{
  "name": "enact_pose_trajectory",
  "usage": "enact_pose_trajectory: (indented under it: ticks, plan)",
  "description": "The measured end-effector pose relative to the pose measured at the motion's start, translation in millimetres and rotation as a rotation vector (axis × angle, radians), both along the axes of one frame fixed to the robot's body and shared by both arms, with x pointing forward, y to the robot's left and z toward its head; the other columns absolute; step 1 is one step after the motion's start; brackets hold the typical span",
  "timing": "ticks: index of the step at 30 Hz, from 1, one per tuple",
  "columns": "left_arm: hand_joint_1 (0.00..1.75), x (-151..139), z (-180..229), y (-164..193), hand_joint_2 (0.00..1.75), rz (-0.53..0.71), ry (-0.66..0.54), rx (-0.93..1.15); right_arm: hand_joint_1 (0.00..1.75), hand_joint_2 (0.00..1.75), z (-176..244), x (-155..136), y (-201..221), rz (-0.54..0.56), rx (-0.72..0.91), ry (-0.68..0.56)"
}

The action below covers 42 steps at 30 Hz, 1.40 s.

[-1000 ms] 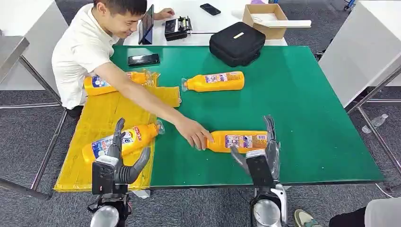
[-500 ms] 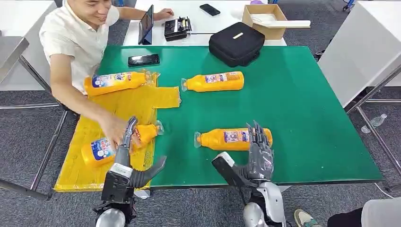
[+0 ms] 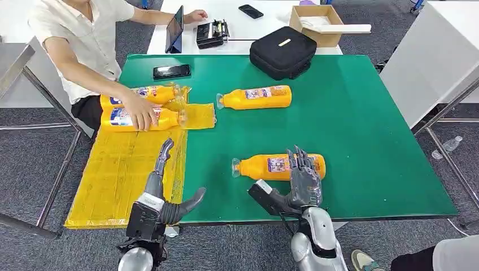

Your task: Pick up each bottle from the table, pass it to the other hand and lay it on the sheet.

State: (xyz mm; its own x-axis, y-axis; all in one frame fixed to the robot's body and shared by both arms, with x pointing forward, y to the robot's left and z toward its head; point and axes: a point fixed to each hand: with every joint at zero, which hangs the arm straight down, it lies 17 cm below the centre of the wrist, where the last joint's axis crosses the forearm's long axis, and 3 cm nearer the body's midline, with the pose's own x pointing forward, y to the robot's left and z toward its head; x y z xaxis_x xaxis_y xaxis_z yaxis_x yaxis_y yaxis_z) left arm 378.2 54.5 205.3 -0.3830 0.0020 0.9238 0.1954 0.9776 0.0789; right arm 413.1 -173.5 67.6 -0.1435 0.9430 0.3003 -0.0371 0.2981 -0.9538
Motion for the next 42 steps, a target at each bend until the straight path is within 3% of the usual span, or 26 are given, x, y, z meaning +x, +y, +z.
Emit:
enact_pose_trajectory:
  ticks: [23, 42]
  plan:
    - [0.0, 0, -4, -9, 1.75, -0.029, 0.031, 0.02, 0.0, 1.75, -36, 4, -18, -0.009, -0.046, 0.081]
    - [0.0, 0, 5, -36, 1.75, -0.091, 0.0, 0.063, 0.0, 1.75, -31, 58, -49, -0.073, -0.14, 0.057]
